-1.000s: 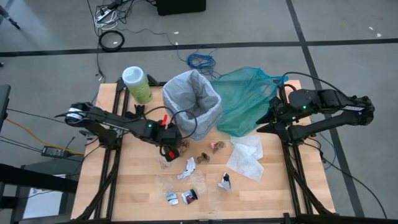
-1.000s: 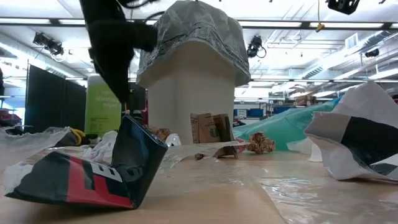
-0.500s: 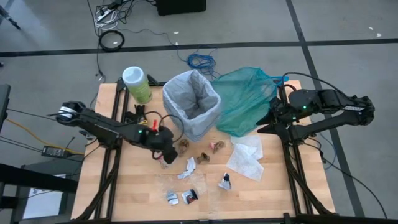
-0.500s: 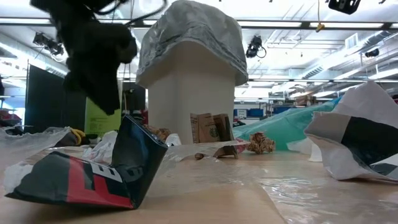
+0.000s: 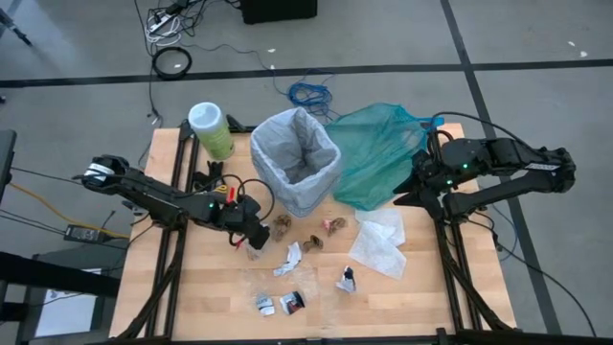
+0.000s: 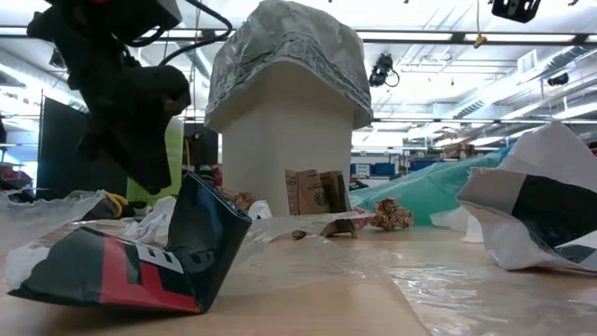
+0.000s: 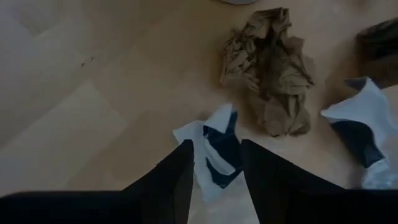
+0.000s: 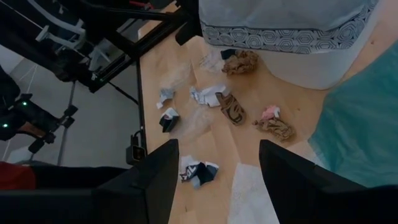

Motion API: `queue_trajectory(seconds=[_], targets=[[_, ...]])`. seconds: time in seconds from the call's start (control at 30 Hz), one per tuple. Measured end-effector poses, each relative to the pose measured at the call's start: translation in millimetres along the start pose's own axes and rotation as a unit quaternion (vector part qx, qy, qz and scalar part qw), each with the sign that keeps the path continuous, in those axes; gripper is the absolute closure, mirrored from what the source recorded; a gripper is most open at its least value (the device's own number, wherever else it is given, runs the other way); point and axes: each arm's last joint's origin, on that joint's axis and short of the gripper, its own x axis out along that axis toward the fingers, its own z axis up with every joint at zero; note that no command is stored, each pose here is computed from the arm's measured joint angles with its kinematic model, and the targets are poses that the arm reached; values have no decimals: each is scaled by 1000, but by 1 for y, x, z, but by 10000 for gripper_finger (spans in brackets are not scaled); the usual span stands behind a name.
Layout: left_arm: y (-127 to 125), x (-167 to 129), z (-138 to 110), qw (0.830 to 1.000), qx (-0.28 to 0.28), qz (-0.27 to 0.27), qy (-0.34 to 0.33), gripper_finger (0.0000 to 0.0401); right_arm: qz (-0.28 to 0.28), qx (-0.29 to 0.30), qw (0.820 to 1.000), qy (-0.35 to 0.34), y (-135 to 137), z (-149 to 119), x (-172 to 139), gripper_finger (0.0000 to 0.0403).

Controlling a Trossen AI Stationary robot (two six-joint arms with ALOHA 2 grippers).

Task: Place trash/remove bag and relplace
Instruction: Put the dark blue paper into the trash bin

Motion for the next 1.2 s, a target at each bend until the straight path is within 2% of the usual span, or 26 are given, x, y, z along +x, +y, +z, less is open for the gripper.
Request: queue_trajectory(seconds=[0.43,0.57,0.67,0.77,0.83,0.97,1.2], targets=[[-9,20,-1,999,32,-10,-6,258,-12,2,1000,16,0,3,12,188],[-7,37,-9,999,43,14,29,265,-16,3,1000,22,1,4,16,188],[-9,46,-11,998,45,15,43,298,-18,8,999,25,1,4,19,188],[-14,50,-11,998,38,-10,46,372,-20,9,999,27,1,4,20,191],[-17,47,-9,998,35,-25,44,390,-21,9,999,26,1,5,21,195],[-24,32,0,998,34,-30,48,398,-31,8,999,19,0,5,20,205],[-50,-23,33,997,40,-65,10,399,-33,3,999,17,0,5,20,217]])
